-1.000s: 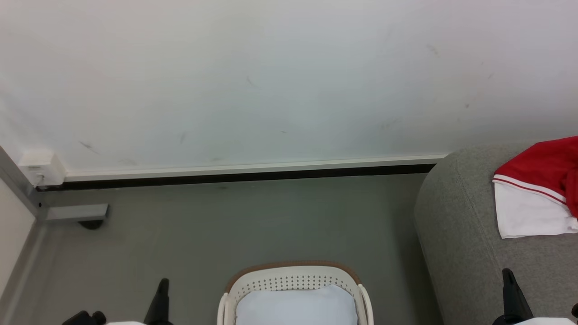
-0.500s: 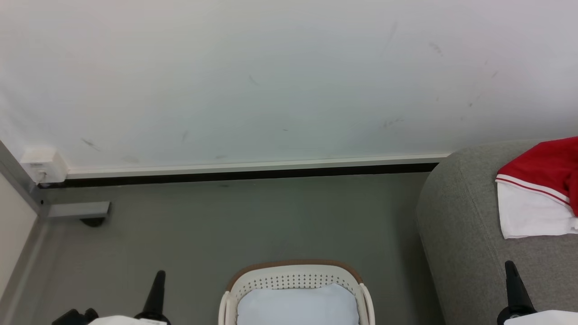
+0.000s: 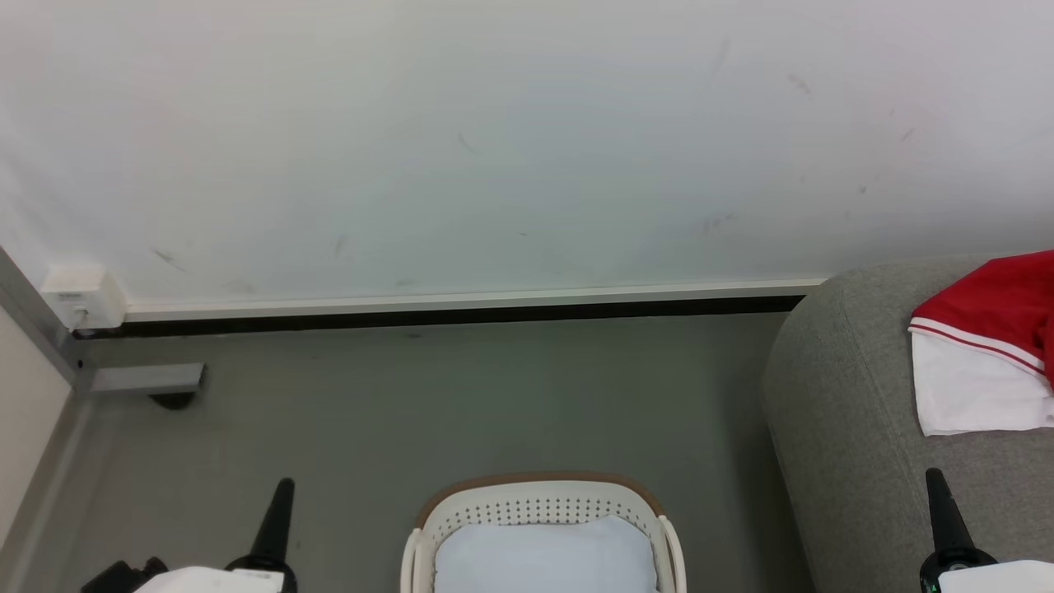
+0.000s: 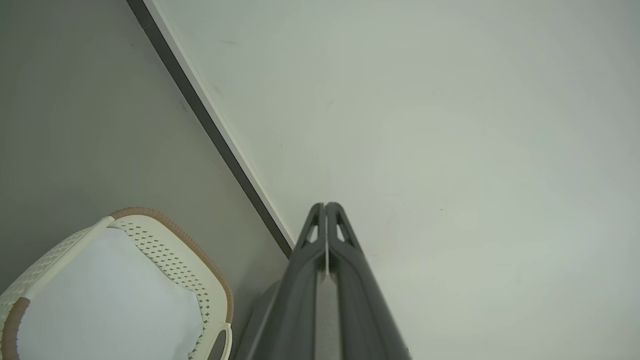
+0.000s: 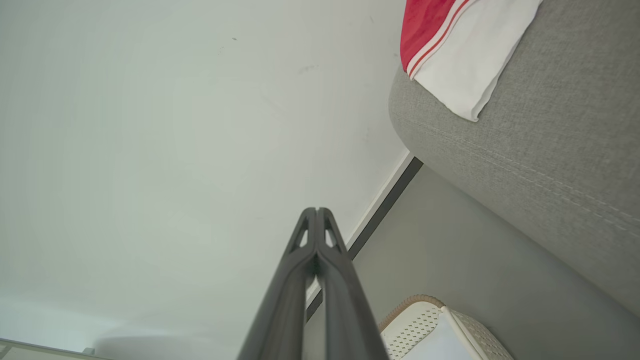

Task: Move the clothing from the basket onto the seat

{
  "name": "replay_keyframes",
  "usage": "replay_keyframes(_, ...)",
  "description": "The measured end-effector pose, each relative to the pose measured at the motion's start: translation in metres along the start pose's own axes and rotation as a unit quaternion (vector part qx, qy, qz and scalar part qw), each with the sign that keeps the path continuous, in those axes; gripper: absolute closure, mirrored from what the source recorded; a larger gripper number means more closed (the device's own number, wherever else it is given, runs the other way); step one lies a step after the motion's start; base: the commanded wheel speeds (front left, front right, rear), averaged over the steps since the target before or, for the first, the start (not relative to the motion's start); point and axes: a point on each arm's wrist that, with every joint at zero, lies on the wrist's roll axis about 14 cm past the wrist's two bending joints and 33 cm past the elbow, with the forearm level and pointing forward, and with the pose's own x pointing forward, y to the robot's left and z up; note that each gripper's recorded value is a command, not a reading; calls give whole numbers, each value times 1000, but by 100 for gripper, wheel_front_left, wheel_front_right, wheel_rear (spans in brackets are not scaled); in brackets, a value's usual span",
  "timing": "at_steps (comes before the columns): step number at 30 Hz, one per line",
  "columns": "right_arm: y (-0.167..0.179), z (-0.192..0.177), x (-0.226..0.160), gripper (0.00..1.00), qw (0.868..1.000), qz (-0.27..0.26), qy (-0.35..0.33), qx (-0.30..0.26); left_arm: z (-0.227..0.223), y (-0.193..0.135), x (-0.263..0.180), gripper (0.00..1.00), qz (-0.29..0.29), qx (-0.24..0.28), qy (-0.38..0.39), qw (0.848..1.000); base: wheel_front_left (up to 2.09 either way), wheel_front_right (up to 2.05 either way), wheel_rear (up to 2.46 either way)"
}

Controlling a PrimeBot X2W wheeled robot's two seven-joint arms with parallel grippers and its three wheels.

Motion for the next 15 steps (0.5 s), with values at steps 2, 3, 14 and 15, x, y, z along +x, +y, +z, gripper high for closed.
replay_keyframes(2, 1, 0, 0, 100, 1000, 2, 0, 12, 0, -1, 1, 100, -2, -6, 1, 1000, 0, 0, 0)
replay_keyframes(3, 2, 0, 1, 100, 1000, 3, 0, 17, 1, -2, 1, 100, -4, -12, 0, 1000, 0, 0, 0)
replay_keyframes(14, 8, 1, 4, 100, 998, 14, 3, 65, 8, -6, 3, 100, -16, -61, -5, 998, 0, 0, 0)
replay_keyframes(15, 8, 1, 4, 100, 998, 14, 3, 65, 8, -6, 3, 100, -16, -61, -5, 998, 0, 0, 0)
